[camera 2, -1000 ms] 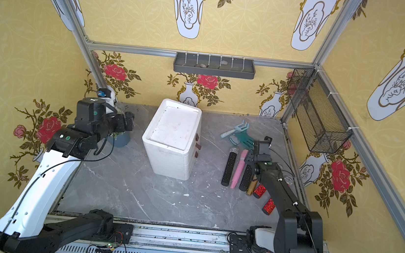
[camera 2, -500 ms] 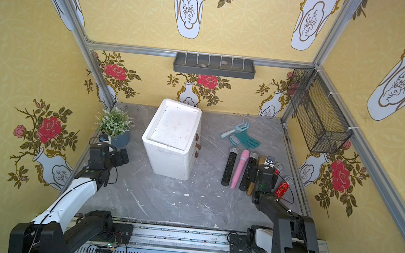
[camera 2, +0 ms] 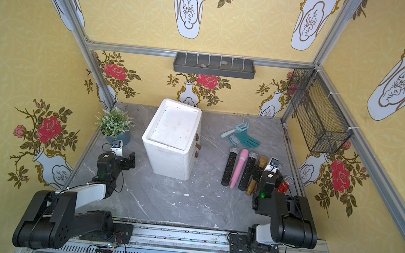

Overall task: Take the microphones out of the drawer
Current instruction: Reset both arms

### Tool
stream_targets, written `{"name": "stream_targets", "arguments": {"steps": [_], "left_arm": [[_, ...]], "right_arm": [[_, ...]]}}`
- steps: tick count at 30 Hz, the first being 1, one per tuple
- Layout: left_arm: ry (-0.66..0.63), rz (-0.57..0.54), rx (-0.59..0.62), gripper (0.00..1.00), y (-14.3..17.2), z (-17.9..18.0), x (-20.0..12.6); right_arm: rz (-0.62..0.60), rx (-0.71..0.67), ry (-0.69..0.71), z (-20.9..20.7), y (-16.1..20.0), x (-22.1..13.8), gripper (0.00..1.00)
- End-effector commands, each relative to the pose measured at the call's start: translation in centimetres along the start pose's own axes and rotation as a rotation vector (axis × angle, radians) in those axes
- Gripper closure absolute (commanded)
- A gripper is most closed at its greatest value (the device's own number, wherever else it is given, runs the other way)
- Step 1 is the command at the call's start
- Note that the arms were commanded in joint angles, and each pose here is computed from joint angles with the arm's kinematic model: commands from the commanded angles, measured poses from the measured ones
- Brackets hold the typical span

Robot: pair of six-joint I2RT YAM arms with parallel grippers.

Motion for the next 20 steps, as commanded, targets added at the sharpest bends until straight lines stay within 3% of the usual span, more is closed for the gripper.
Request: {"name": "stream_targets", "arguments": {"steps": [1, 20], "left_arm": [[-0.045, -0.145, 0.002, 0.0, -2.14, 0.51, -0.09], [-0.051, -0.143, 0.001, 0.0, -2.13, 0.55, -0.22]], "right_arm": [[-0.017, 0.027, -0.018, 0.18, -0.33, 0.08, 0.02], [-0.002, 0.045, -0.044, 0.0, -0.26, 0.26, 0.02]]}}
Point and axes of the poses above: each gripper's point midway between its finger pads, its own x axis out along the fingers, its own z axis along the line the jaws close on, y = z × x, the point moved 4 cm from there along -x, back along the fingers, and after that the axes turned 2 degrees about -x, right-handed, at the moved point
